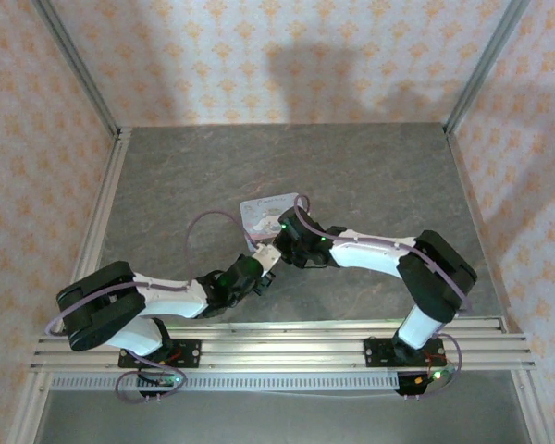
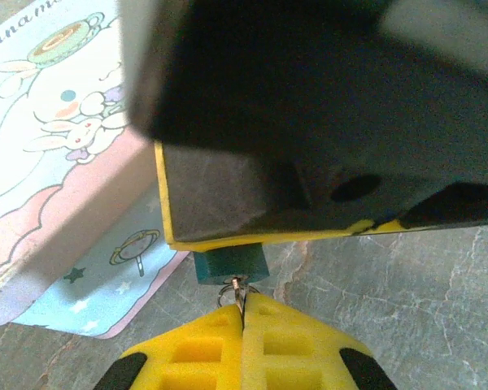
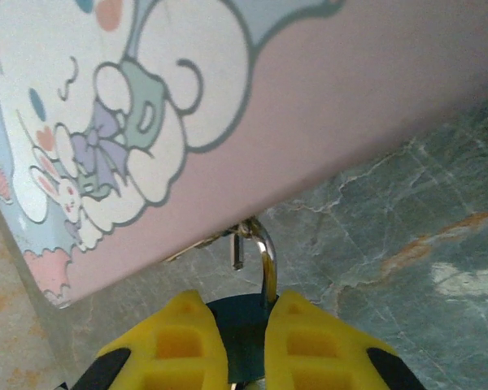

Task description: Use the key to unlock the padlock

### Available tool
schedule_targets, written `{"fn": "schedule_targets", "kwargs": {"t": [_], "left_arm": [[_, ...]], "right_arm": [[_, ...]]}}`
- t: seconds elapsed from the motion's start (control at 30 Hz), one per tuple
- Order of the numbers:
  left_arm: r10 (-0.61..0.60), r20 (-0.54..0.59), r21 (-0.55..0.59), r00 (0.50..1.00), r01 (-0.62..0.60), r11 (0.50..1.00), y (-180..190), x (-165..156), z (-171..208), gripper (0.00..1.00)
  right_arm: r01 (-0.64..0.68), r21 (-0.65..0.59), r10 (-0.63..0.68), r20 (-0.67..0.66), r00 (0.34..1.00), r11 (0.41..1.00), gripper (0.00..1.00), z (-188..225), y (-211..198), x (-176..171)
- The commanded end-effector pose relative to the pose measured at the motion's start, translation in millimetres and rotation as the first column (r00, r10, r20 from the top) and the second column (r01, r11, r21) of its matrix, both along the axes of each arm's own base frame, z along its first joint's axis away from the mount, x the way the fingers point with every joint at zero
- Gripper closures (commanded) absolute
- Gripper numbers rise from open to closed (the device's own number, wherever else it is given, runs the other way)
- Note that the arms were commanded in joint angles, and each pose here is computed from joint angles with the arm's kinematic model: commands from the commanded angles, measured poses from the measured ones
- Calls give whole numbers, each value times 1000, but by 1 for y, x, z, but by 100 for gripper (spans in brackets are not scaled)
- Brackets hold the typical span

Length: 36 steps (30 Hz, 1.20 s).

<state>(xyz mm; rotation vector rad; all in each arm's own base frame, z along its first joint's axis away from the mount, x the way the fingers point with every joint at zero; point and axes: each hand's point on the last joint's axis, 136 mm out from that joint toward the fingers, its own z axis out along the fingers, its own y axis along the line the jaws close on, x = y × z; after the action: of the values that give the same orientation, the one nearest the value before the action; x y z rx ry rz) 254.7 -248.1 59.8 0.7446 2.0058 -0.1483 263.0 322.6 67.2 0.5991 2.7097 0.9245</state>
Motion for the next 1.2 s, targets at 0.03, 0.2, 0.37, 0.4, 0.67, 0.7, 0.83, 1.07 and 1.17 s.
{"fn": "schedule_targets", "kwargs": {"t": [0.03,0.2,0.37,0.4,0.67,0.7,0.83,1.07,1.17], "left_arm": [[53,-42,17,998,-52,998,14,-4,-23,100],[84,-72,-35,994,-87,996,17,-4,-30,100],[81,-91,-37,992,-85,996,15,-4,-33,100],[83,-95,-39,992,-87,995,16,-4,-34,100],[89,-96,-94,991,-98,991,14,-2,-24,100],[89,-93,-105,992,-98,990,15,-2,-22,100],[85,-83,-144,993,-97,985,17,-2,-12,100],[75,-61,-164,995,-85,983,20,-5,2,100],[70,-60,-163,996,-79,983,21,-6,3,100]], "right_arm": [[-5,-49,6,18,1000,999,86,6,-7,-1],[11,-106,-6,54,999,994,62,16,-23,-1],[25,-105,-18,75,997,994,53,21,-28,-2],[27,-101,-19,77,997,994,52,21,-28,-1],[21,-57,-17,64,998,998,52,15,-21,-3],[20,-54,-17,62,998,998,52,13,-20,-3],[14,-29,-13,40,999,999,54,7,-15,-5],[2,-15,-2,26,1000,1000,56,2,-6,-9],[-8,-6,9,18,1000,1000,56,0,-1,-11]]}}
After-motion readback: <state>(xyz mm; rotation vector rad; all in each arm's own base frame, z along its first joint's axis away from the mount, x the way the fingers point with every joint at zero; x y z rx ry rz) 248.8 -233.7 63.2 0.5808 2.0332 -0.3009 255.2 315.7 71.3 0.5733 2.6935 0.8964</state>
